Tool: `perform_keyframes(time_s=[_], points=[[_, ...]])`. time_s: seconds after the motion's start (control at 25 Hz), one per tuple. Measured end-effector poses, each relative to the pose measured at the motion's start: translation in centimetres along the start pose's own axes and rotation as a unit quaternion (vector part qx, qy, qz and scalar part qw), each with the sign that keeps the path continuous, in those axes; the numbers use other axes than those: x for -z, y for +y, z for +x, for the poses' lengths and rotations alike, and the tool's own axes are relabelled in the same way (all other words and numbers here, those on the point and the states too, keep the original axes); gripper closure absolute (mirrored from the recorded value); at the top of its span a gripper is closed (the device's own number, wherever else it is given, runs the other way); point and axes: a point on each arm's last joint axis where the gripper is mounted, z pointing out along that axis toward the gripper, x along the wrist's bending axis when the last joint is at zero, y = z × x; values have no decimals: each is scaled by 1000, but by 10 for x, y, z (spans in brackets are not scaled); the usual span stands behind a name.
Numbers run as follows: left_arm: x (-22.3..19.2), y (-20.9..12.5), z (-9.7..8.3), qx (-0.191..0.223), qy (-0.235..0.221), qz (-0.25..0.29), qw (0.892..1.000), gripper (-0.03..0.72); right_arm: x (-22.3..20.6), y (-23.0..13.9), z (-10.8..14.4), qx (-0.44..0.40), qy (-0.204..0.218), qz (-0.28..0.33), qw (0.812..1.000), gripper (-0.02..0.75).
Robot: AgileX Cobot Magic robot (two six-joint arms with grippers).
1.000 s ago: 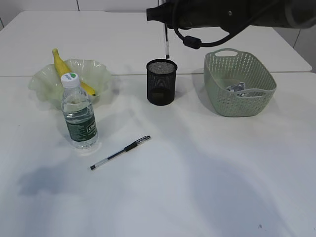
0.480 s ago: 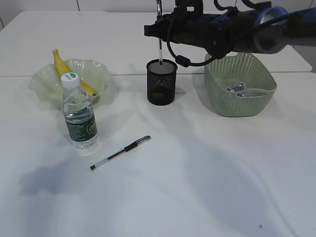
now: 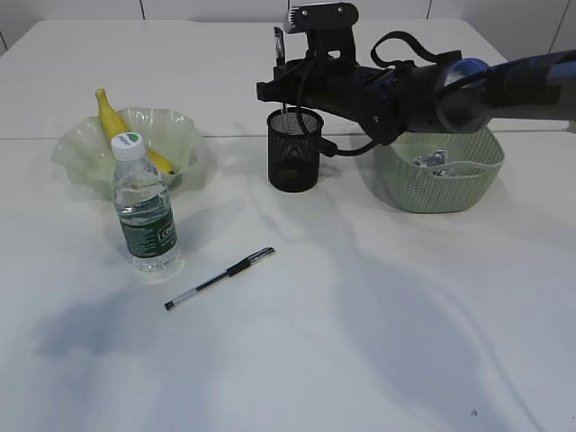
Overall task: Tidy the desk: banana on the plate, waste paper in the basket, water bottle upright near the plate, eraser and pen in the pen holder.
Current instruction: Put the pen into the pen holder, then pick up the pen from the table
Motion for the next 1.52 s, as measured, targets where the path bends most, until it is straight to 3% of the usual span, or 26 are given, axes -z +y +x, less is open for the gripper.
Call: perform_keyframes(time_s=[0.24, 0.56, 0.8, 1.04, 1.32, 1.52], points=[[0, 0, 0, 0, 0, 0, 1000, 241, -1, -2, 0, 17, 1, 0, 1000, 683], [0, 0, 0, 0, 0, 1, 1000, 241, -1, -1, 0, 18, 1, -3, 1000, 491], [0, -1, 0, 0, 2, 6, 1000, 241, 1, 2, 0, 16, 0, -3, 1000, 474], [0, -2, 0, -18, 2, 10, 1000, 241, 24, 28, -4, 6, -37, 82, 996, 473], [0, -2, 1, -34, 2, 10, 999, 241, 89, 93, -7, -3, -81, 158, 984, 474], [0, -1, 0, -79, 1, 7, 997, 241, 142, 119, -4, 6, -87, 256, 963, 473]])
